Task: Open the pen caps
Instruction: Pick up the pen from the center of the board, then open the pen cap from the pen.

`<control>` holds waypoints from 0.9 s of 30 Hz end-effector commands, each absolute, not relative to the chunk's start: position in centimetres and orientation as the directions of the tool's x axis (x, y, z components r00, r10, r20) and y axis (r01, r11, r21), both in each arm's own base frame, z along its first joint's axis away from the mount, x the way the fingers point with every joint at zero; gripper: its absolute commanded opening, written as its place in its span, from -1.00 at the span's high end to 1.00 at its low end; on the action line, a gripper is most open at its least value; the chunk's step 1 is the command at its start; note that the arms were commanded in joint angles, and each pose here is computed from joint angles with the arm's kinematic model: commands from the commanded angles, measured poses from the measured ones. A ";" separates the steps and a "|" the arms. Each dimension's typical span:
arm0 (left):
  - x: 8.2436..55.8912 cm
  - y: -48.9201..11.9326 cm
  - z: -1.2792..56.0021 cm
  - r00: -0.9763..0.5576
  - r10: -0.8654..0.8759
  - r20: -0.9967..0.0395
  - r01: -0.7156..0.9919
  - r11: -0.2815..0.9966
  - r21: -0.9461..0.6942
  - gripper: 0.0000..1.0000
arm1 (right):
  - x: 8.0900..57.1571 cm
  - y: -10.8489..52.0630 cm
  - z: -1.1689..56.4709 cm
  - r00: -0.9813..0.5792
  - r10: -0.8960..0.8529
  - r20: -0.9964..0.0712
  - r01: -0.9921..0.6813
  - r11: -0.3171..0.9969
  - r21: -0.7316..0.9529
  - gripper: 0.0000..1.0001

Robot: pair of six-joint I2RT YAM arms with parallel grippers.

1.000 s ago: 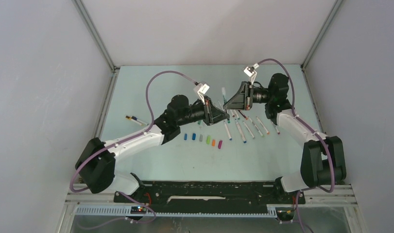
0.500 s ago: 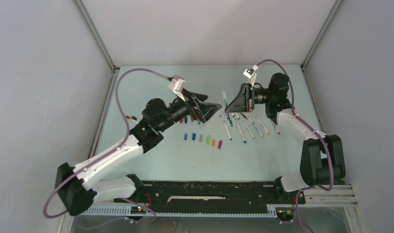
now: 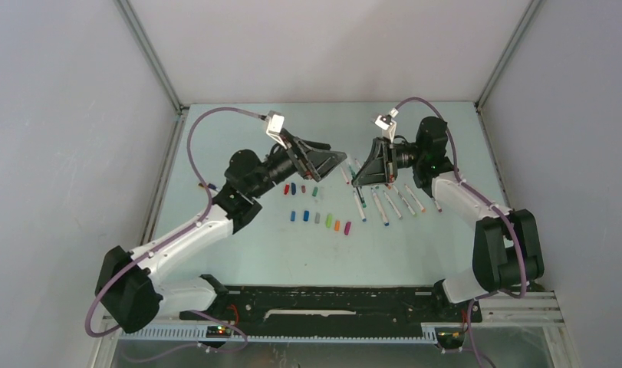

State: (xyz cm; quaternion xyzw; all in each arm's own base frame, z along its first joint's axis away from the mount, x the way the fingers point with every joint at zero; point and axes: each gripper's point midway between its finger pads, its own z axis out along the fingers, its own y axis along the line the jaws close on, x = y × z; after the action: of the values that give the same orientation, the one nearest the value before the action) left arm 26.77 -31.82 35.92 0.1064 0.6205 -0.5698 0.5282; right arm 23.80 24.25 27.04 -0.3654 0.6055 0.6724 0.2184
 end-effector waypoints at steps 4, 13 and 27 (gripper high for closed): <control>26.7 -33.2 36.2 -0.418 -0.505 -0.755 0.718 0.326 -0.616 -0.80 | 24.0 24.3 27.8 -0.593 -0.157 -0.789 -0.763 -0.202 0.614 1.00; 28.0 -34.9 34.7 -0.483 -0.497 -0.721 0.649 0.349 -0.675 -0.23 | 24.1 24.3 27.8 -0.596 -0.154 -0.788 -0.763 -0.197 0.616 1.00; 28.0 -36.3 34.2 -0.518 -0.481 -0.707 0.646 0.323 -0.692 0.31 | 24.5 24.4 27.5 -0.612 -0.145 -0.777 -0.757 -0.179 0.629 1.00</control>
State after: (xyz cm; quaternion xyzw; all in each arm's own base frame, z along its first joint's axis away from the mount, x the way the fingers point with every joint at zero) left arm 27.83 -35.81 30.65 0.0598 0.6815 -0.5587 0.4688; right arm 24.08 24.31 26.43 -0.3535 0.6130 0.6752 0.2084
